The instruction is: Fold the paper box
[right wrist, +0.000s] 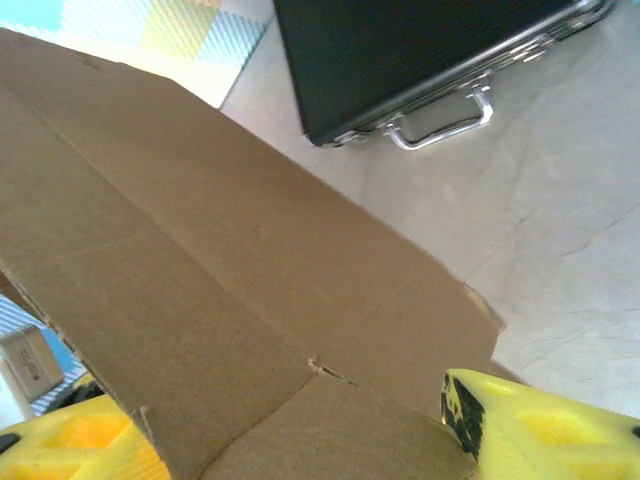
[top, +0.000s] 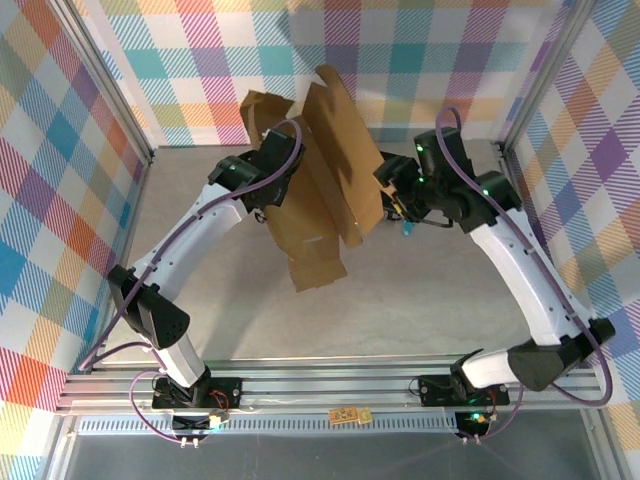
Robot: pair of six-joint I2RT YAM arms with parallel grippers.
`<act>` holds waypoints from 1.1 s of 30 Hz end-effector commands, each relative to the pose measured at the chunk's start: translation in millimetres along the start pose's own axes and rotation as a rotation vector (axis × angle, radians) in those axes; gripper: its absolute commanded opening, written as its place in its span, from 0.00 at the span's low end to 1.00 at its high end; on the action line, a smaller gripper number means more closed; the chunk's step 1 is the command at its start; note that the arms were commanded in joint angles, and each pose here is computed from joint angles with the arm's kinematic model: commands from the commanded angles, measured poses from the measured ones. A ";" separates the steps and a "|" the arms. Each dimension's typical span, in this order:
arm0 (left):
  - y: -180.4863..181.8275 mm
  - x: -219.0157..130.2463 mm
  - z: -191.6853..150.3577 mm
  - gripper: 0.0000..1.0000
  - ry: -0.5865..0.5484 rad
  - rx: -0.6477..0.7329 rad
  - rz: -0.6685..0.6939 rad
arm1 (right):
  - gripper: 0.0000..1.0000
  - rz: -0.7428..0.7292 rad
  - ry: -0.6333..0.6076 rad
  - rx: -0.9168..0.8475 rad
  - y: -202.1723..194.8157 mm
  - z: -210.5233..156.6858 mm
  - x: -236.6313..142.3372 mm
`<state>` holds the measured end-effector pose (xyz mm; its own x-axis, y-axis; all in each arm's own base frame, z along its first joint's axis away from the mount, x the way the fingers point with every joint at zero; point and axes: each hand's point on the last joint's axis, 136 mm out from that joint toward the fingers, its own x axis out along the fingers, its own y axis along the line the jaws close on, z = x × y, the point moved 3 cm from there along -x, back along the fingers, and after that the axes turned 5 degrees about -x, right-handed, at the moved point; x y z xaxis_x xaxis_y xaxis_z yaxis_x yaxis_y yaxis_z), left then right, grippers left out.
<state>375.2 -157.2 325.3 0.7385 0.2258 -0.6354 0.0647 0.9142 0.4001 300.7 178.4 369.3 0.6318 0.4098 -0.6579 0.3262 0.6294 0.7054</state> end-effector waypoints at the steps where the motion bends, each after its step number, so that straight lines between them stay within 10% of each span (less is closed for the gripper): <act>1: 21.0 -13.9 16.1 0.00 -0.049 0.122 0.129 | 0.68 -0.045 -0.067 0.100 -0.6 6.0 -15.9; 10: 26.8 -24.0 18.5 0.00 -0.047 0.109 0.089 | 0.93 -0.248 -0.499 -0.187 -59.6 50.3 -83.4; 17: 32.7 -31.0 25.5 0.00 -0.094 0.144 0.102 | 0.93 -0.189 -0.566 -0.309 -44.9 60.3 -111.5; 26: -3.4 -44.4 34.7 0.00 -0.252 0.346 0.036 | 0.80 0.380 -0.103 -0.082 63.5 14.8 -37.9; 33: -17.3 -49.3 35.0 0.00 -0.307 0.384 -0.004 | 0.82 0.510 0.139 0.109 118.1 6.0 24.4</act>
<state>367.0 -191.7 350.0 0.8583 0.1165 -0.4998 0.2829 0.7051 0.6502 360.3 231.2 400.0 0.7051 0.5834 -0.4031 0.1211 0.4611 0.8790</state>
